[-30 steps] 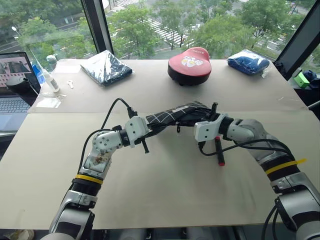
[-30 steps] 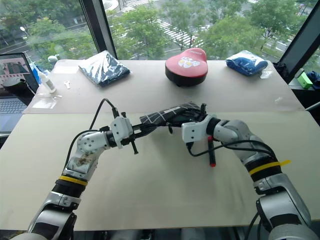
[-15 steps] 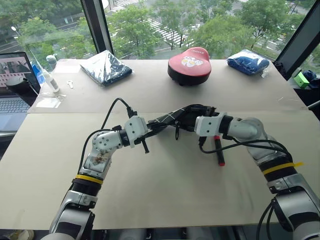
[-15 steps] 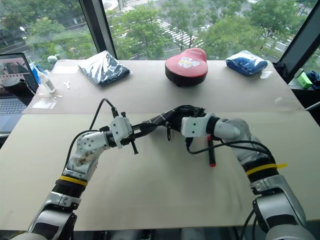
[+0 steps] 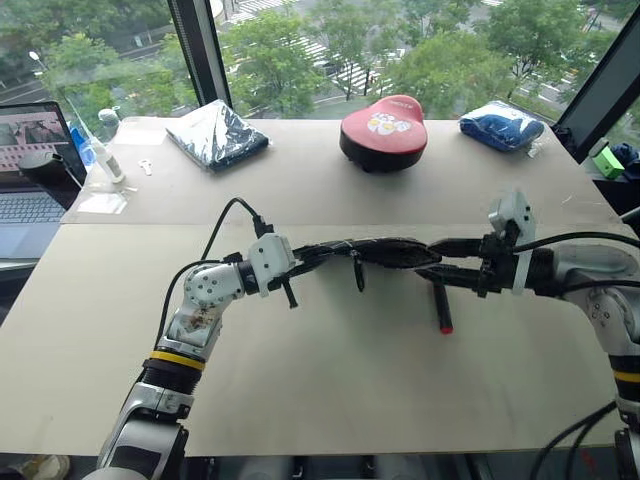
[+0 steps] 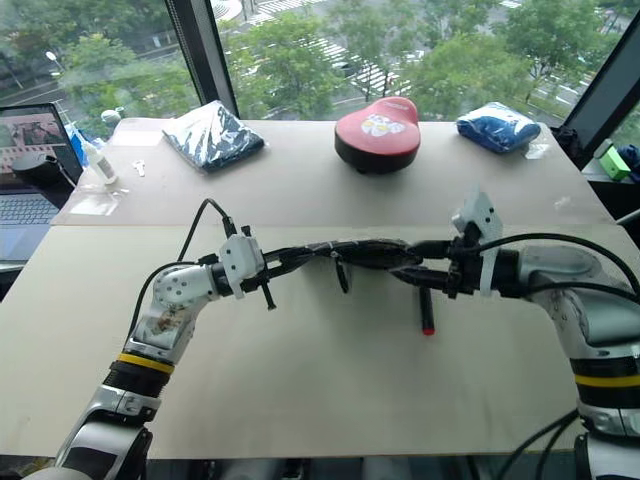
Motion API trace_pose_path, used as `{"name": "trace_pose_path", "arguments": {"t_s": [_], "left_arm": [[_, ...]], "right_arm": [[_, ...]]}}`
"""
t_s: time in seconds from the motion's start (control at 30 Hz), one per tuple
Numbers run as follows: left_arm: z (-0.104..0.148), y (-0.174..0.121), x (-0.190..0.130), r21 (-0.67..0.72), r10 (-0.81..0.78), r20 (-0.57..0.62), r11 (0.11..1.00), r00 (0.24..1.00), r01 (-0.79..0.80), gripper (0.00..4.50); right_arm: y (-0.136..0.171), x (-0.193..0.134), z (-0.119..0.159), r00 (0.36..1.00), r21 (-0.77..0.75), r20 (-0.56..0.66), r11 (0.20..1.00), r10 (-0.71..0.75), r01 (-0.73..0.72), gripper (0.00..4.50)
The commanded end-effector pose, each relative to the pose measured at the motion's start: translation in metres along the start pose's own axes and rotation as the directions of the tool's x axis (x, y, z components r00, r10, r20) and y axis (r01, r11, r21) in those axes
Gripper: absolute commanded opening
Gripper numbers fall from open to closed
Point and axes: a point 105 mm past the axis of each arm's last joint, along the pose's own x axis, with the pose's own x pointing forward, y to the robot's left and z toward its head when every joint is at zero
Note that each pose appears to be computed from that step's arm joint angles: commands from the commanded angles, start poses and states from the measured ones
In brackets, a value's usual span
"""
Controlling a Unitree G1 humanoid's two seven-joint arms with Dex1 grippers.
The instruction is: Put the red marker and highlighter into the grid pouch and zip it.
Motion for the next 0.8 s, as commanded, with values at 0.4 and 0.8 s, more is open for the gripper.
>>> {"name": "trace_pose_path", "arguments": {"t_s": [0.4,0.8], "left_arm": [[0.01,-0.001,0.002,0.021,0.013,0.038,1.0,0.999,-0.014,0.0],[0.01,0.001,0.003,0.019,0.029,0.042,0.999,0.999,-0.03,0.0]], "right_arm": [[-0.018,-0.011,-0.037,0.87,0.044,-0.239,0.89,-0.432,0.454,3.27],[-0.011,-0.003,-0.077,0.815,0.066,-0.362,0.86,-0.452,0.506,3.27]]}}
